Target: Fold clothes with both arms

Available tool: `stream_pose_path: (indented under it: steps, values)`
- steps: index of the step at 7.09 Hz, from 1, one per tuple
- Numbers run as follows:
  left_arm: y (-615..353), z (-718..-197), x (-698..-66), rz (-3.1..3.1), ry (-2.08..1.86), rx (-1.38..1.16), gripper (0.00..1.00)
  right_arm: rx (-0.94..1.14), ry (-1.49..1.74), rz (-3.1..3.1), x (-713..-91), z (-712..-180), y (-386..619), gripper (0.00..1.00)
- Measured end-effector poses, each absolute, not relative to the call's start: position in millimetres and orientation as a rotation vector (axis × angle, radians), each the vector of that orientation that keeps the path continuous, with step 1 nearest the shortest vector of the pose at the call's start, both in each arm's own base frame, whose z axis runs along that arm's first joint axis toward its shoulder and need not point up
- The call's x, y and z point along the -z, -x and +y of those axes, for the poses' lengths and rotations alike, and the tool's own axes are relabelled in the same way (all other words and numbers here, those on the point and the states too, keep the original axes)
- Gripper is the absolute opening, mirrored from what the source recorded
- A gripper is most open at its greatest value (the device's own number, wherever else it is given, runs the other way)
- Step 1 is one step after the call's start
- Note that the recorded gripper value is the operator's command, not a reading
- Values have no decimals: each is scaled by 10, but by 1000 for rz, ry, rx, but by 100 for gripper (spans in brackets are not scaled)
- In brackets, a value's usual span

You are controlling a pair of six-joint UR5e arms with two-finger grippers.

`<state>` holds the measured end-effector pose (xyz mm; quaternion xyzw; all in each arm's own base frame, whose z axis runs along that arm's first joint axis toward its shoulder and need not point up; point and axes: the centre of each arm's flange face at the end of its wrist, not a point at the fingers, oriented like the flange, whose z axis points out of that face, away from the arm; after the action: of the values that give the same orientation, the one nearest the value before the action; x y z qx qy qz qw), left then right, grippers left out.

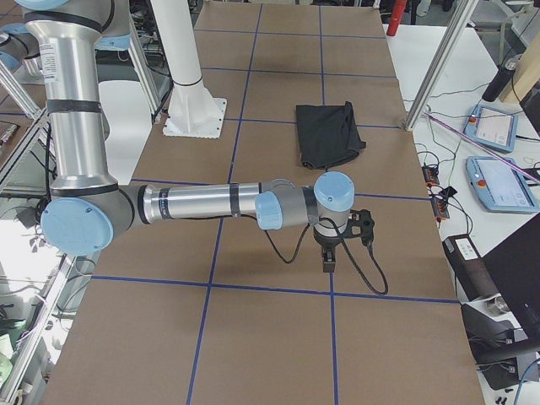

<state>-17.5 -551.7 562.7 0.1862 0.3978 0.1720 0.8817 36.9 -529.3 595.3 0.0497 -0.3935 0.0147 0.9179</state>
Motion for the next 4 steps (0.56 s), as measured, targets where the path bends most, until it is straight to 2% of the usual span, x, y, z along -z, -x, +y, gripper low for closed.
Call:
stream_pose_path:
  steps: [4]
  values:
    - [157,-5537,-5605,820,-367,-357,99,-38,-95,-801,-5980,-5245,-388,100]
